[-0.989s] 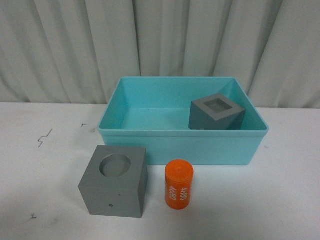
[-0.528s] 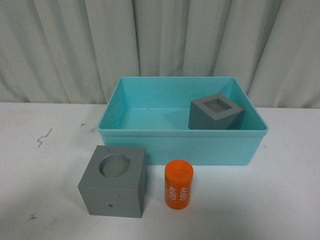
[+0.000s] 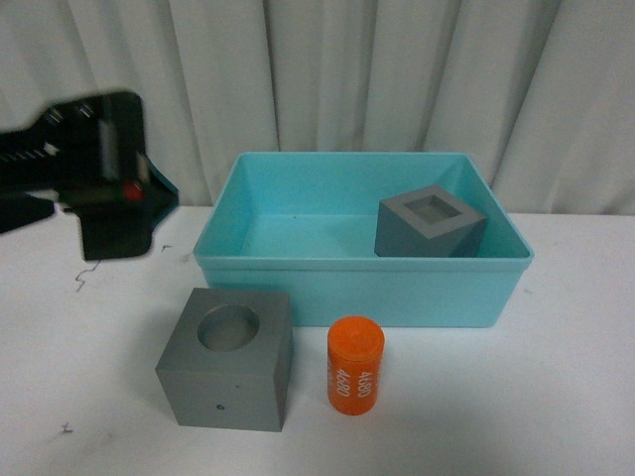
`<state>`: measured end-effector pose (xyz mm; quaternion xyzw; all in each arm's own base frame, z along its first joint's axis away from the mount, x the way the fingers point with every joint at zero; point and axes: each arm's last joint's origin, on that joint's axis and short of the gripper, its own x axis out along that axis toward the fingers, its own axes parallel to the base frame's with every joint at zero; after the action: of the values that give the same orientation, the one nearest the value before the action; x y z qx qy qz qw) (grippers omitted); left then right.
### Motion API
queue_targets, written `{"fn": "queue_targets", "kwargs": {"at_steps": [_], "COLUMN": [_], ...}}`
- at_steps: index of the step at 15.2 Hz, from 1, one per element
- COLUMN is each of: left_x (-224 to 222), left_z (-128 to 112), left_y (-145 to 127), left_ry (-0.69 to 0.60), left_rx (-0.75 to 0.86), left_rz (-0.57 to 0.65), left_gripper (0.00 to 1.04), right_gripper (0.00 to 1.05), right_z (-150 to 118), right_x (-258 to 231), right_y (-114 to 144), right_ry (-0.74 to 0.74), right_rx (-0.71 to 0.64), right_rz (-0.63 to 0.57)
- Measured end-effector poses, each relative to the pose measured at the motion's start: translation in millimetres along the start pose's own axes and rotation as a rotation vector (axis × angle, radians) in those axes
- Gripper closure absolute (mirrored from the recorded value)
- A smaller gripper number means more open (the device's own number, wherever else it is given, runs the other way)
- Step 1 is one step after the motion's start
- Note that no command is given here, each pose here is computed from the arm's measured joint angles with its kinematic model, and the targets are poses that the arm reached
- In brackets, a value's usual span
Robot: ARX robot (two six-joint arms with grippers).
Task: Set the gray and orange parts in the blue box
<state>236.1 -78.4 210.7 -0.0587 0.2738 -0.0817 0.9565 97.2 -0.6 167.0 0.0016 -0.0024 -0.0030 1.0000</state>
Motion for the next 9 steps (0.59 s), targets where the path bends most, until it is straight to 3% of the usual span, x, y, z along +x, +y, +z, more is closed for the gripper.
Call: {"fn": "queue_targets", "kwargs": {"at_steps": [2, 9], "left_x": [33, 86], "left_z": [-7, -15], "left_y": [1, 8], "left_ry": [0.118, 0.260], "left_rx": [0.057, 0.154], "left_rz": [0.021, 0.059], "left_gripper": [0.07, 0.07], "right_gripper": [0.06, 0.06], "right_z": [0, 0], "right_x": [0, 0], "right_y": [0, 0], "right_ry": [0.000, 0.000], "right_rx": [0.000, 0.000], "right_rz": [0.000, 0.000]}}
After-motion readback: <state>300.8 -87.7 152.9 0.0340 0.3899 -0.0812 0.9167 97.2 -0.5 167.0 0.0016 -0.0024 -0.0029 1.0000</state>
